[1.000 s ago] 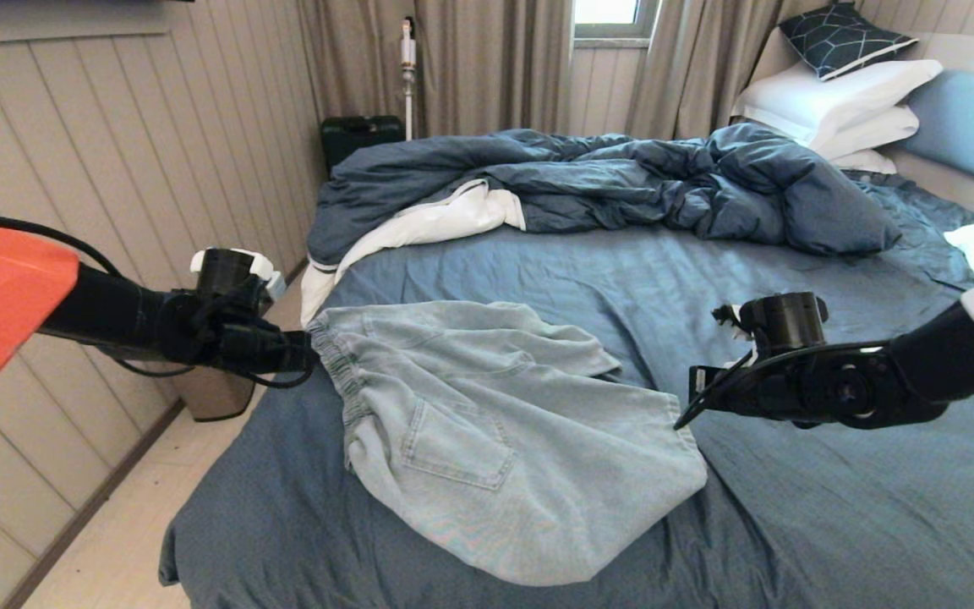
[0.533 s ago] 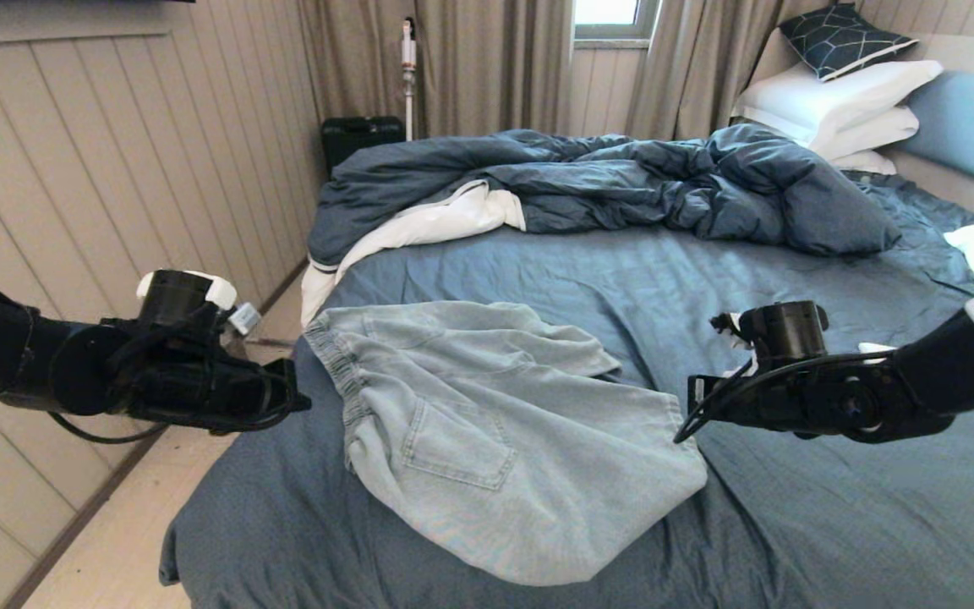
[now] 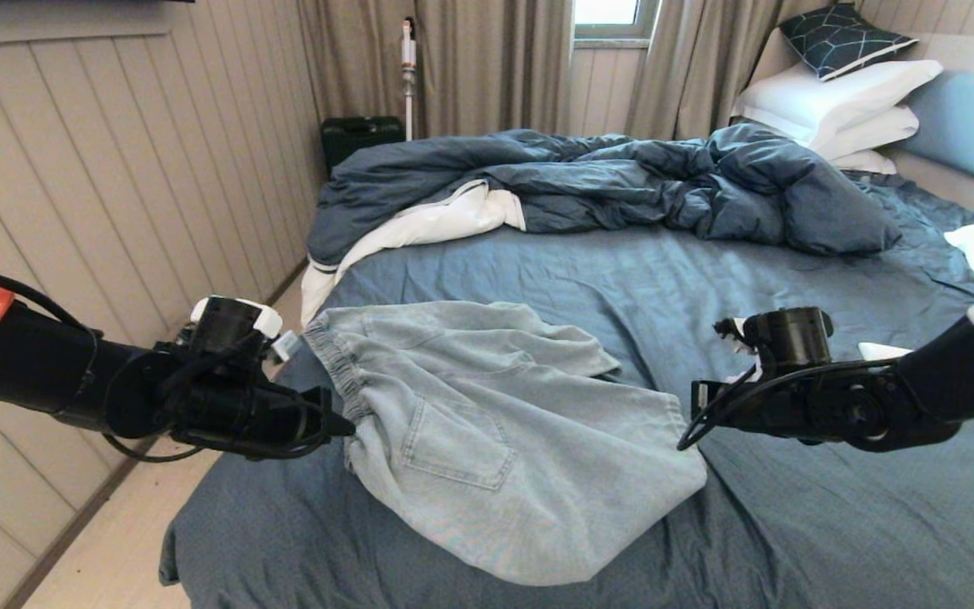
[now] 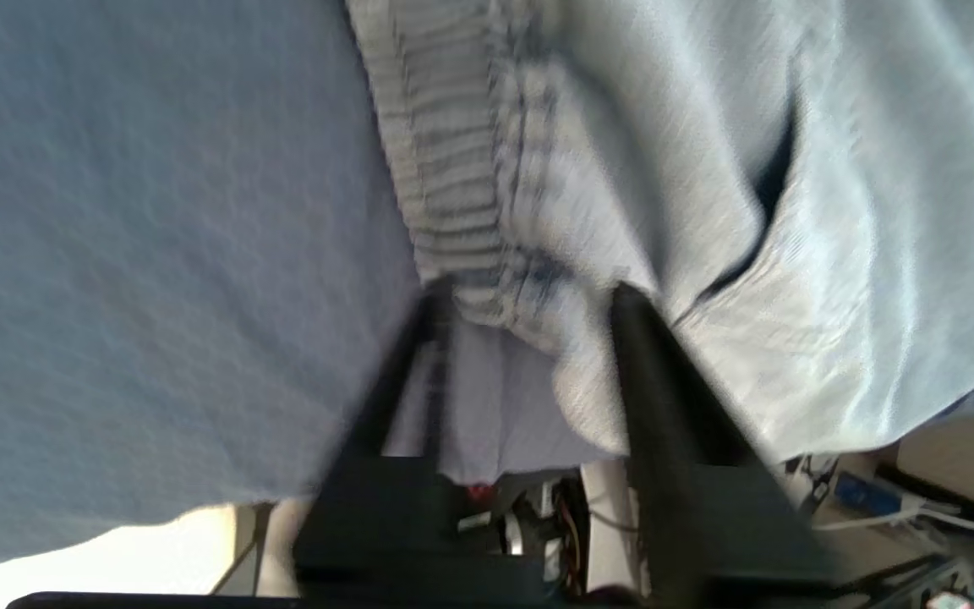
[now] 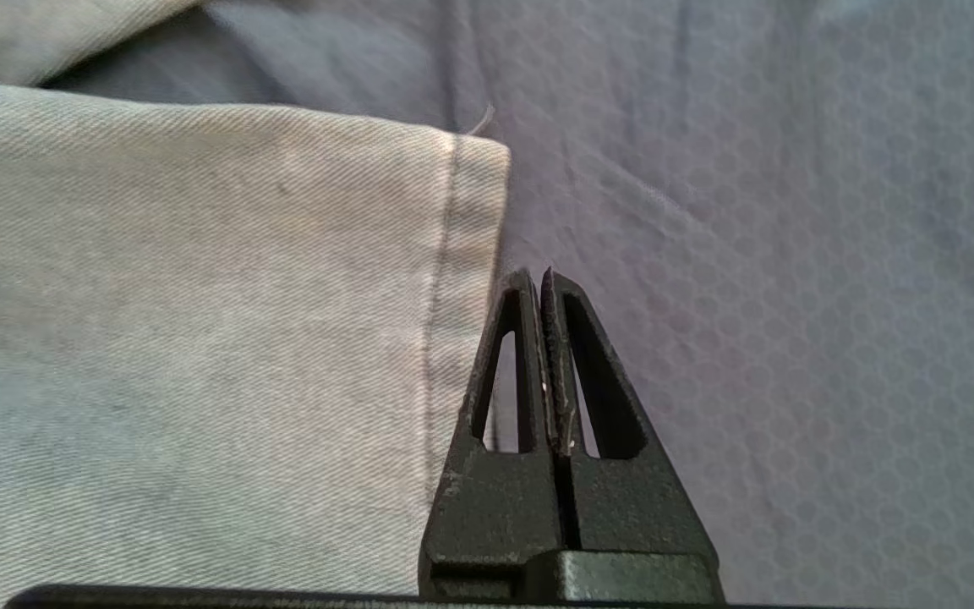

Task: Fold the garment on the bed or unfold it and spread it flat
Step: Unford the blue shorts

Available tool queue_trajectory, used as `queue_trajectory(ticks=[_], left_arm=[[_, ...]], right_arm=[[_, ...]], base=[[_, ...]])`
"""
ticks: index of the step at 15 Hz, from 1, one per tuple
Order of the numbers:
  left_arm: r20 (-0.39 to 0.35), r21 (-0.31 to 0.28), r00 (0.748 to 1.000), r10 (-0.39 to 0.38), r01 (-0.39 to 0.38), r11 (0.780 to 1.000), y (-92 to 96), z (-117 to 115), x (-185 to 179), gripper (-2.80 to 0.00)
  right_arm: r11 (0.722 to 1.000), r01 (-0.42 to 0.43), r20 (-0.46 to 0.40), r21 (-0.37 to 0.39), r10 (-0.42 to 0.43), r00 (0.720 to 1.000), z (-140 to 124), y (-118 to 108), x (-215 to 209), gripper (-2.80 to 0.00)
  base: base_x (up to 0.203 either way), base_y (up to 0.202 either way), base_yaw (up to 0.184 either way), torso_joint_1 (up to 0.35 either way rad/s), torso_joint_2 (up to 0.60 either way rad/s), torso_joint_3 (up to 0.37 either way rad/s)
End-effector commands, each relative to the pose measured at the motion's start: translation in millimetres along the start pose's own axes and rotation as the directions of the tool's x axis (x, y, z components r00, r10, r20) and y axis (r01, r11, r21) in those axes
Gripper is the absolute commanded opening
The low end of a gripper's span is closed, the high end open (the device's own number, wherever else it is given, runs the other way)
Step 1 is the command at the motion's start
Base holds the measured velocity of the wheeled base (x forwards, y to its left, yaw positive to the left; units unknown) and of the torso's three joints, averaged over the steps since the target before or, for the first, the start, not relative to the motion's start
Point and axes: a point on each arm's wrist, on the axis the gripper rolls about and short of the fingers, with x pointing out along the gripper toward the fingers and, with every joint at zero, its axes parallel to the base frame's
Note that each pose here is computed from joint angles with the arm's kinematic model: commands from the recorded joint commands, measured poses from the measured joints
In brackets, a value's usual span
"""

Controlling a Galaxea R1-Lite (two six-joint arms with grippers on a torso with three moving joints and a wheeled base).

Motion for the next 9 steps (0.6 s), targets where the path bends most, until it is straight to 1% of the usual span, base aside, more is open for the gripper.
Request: queue_trajectory(ticks=[1,2,4,6,9], left_arm=[[-0.030,0.002,1.000,0.001,-0.001,1.000,-1.1,-8,5,0.00],[-0.037,0.005,0.999,0.014,-0.014,1.000,-1.5,-10,8,0.00],[-0.040,-0.014,0.999,0.035,-0.035,0.999,-1.1,-15,7,0.00],[-0.043,-0.017,0.998,0.035,-0.036,0.999,-1.2,-14,10,0.00],[-0.057,-0.002,0.998,0.023,-0.023,1.000,-9.2,-12,24,0.00]], right_arm=[[1.000,0.003,0.001,0.002,-0.003,1.000,-1,-1,2,-2.80],[1.000,0.004,0.001,0.003,-0.004,1.000,-2,-1,1,-2.80],[1.000,0.003,0.003,0.003,-0.003,1.000,-3,-1,1,-2.80],[1.000,0.003,0.006,0.001,-0.003,1.000,-3,-1,1,-2.80],[1.000,0.003,0.006,0.001,-0.003,1.000,-4,-2,0,-2.80]], base=[[0.000,0.000,0.000,0.000,0.00,0.000],[0.000,0.000,0.000,0.000,0.00,0.000],[0.000,0.000,0.000,0.000,0.00,0.000],[0.000,0.000,0.000,0.000,0.00,0.000],[0.000,0.000,0.000,0.000,0.00,0.000]])
